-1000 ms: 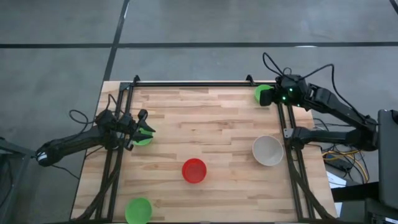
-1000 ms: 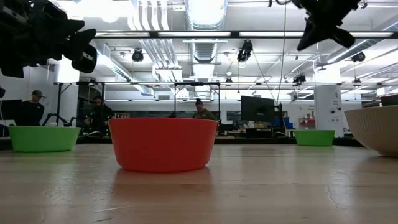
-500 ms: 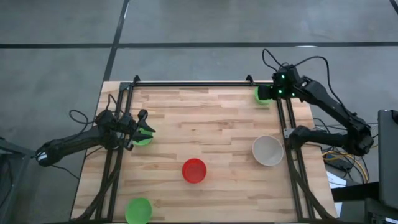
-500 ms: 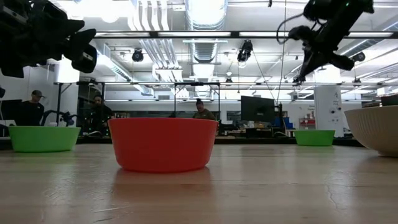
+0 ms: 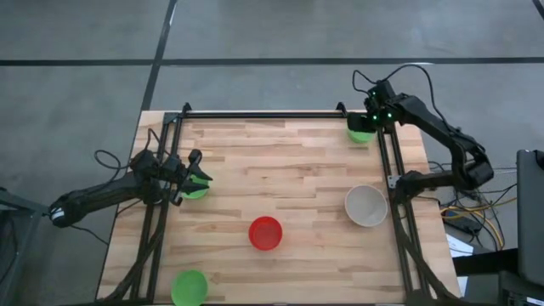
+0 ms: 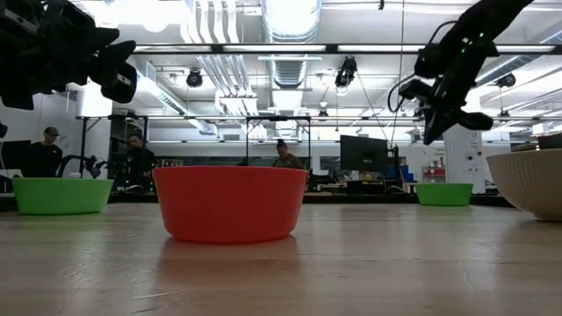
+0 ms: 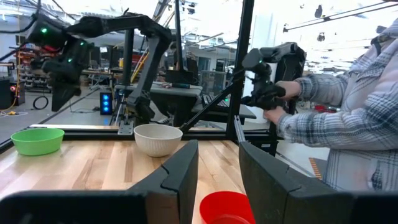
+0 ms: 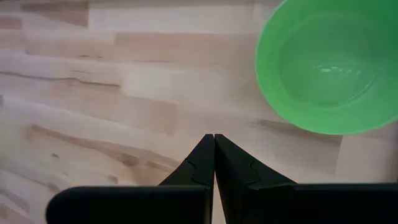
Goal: Nest bowls inside each other
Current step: Stack the top green bowl on the gray bowl
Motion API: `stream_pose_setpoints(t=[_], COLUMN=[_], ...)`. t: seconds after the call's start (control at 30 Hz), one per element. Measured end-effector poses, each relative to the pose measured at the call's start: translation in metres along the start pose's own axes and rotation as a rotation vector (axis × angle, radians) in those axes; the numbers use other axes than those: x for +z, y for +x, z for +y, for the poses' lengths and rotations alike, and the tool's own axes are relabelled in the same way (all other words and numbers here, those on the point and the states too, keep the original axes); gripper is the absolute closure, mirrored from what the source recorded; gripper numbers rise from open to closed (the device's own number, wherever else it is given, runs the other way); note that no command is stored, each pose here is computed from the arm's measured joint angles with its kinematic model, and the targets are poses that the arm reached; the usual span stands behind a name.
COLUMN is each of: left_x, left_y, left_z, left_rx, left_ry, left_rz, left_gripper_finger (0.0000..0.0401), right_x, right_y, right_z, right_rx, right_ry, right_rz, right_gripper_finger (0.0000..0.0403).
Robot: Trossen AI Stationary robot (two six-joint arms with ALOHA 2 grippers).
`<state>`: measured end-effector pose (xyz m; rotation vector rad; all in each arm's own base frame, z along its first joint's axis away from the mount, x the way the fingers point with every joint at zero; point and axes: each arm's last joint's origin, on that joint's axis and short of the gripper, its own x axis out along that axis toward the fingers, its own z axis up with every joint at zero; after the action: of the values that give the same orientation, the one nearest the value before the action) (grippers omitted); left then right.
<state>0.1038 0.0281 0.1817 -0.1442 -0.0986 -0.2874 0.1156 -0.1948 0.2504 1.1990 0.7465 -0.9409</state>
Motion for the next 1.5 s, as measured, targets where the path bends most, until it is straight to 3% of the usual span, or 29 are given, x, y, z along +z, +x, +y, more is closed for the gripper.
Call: stream_pose_setpoints(t=[0.5, 1.0, 1.5], left_x=[0.0, 0.0, 0.0], left_y=[0.0, 0.0, 0.0], left_z=[0.0, 0.0, 0.0], left_rx=[0.001, 0.001, 0.0], left_ry=[0.0, 0.0, 0.0], left_rz=[0.0, 0.0, 0.0], left_gripper_finger=[0.0279, 0.0279, 0.0279], right_x=[0.014, 0.017, 0.021], right_y=[0.011, 0.009, 0.021], right_z=[-0.015, -0.015, -0.018], right_rx=[-0.018, 0.023, -0.001], right_ry=[0.08, 0.073, 0.092], right_rz=[0.014, -0.003, 0.034], right_gripper_finger=[0.0394, 0.0393, 0.0302])
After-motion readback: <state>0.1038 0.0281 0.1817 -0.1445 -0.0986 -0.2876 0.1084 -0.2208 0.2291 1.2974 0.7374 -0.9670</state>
